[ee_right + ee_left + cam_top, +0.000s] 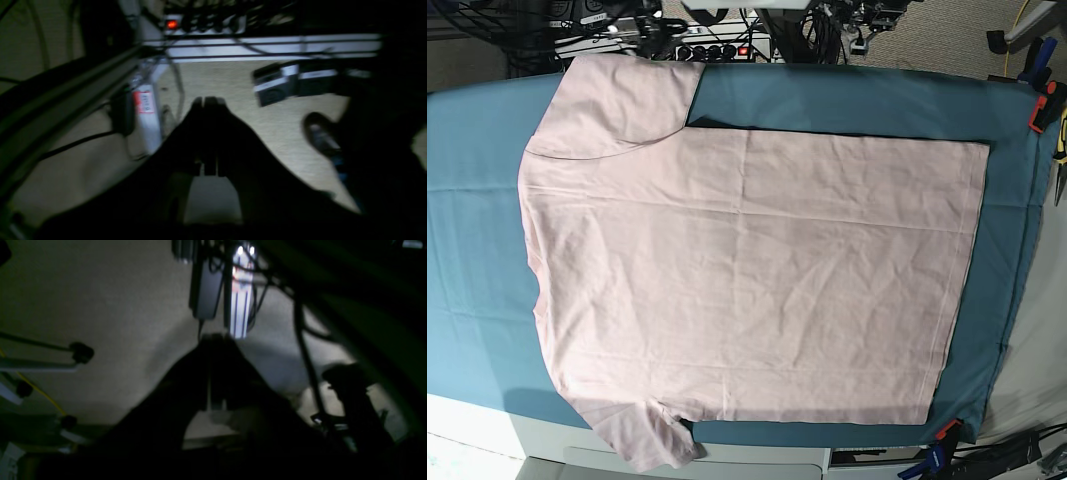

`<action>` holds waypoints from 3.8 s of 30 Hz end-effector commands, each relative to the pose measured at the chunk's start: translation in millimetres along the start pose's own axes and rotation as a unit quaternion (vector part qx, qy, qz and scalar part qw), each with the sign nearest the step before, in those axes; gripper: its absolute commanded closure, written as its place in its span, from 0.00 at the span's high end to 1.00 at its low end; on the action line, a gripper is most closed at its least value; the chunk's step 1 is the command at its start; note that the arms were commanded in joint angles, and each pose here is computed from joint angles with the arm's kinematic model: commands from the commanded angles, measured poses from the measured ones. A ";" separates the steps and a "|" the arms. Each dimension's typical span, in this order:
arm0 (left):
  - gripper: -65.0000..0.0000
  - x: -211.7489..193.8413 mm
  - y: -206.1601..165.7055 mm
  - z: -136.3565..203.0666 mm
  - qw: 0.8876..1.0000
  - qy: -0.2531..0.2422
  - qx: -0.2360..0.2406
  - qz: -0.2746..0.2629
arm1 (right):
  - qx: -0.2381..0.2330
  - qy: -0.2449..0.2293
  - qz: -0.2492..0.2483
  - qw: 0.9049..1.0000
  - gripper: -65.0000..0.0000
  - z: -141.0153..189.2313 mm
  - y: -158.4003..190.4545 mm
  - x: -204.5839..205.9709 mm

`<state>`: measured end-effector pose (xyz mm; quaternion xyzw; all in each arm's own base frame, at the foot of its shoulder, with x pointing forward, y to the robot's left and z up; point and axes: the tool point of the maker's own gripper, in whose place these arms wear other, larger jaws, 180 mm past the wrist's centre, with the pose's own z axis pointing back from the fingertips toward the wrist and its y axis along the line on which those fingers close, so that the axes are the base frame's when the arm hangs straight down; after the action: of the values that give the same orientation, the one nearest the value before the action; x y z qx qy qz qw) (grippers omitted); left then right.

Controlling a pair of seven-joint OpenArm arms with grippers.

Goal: Fold the T-shirt properly
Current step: 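Move both grippers from rest toward the shirt's shoulder corners, then lower both grippers and pinch the shirt's shoulder-edge corners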

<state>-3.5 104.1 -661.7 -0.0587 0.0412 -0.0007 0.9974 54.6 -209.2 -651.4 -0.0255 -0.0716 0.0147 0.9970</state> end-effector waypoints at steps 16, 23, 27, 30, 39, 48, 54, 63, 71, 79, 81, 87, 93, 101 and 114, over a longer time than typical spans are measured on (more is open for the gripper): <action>0.00 -59.7 78.9 51.1 0.999 -0.023 0.044 -0.019 | -0.031 -0.062 0.025 0.997 0.00 88.7 -111.5 -65.9; 0.00 -86.6 85.9 117.6 0.993 -0.050 0.044 -0.093 | -0.067 -0.154 0.071 0.983 0.00 168.0 -131.9 -35.2; 0.00 -62.6 82.7 182.2 0.984 -0.106 0.047 -0.138 | -0.107 -0.235 0.046 0.965 0.00 229.9 -164.2 12.0; 0.00 -31.8 71.1 235.9 0.973 -0.154 0.031 -0.168 | -0.125 -0.283 0.015 0.951 0.00 273.6 -188.8 43.0; 0.00 37.5 1.9 363.7 0.907 -0.304 -0.159 -0.245 | -0.001 -0.416 -0.136 0.899 0.00 347.8 -208.1 97.9; 0.00 35.1 -21.9 380.3 0.877 -0.311 -0.243 -0.275 | 0.137 -0.455 -0.284 0.833 0.00 323.1 -214.4 108.8; 0.00 35.8 -21.9 380.3 0.877 -0.312 -0.242 -0.275 | 0.142 -0.451 -0.334 0.816 0.00 308.0 -224.6 93.4; 0.00 47.5 -15.0 379.1 0.873 -0.329 -0.209 -0.295 | 0.102 -0.441 -0.313 0.835 0.00 301.5 -230.7 87.0; 0.00 48.4 -14.5 379.0 0.872 -0.329 -0.206 -0.296 | 0.140 -0.457 -0.328 0.815 0.46 308.9 -224.4 96.0; 0.00 48.4 -14.6 379.0 0.872 -0.329 -0.206 -0.296 | 0.216 -0.424 -0.305 0.825 0.46 285.3 -180.5 125.9; 0.00 48.3 -14.4 378.9 0.873 -0.329 -0.206 -0.296 | 0.237 -0.404 -0.294 0.833 0.46 272.8 -160.5 131.1; 0.00 48.0 -12.5 376.8 0.874 -0.326 -0.199 -0.299 | 0.269 -0.377 -0.310 0.830 0.46 250.6 -123.5 122.7; 0.00 49.0 -12.6 377.3 0.874 -0.328 -0.199 -0.299 | 0.296 -0.349 -0.318 0.830 0.46 238.2 -96.5 114.6; 0.00 58.5 -2.0 374.5 0.869 -0.340 -0.152 -0.325 | 0.323 -0.296 -0.285 0.853 0.46 219.6 -58.2 107.9; 0.32 114.8 53.7 383.6 0.898 -0.394 -0.013 -0.194 | 0.314 -0.281 -0.273 0.865 0.00 214.2 -56.3 103.1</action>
<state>141.3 204.9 -303.3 -0.0689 -0.3597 -0.1614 0.9164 143.6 -255.6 -407.9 0.3272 -0.3898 -0.2421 0.8261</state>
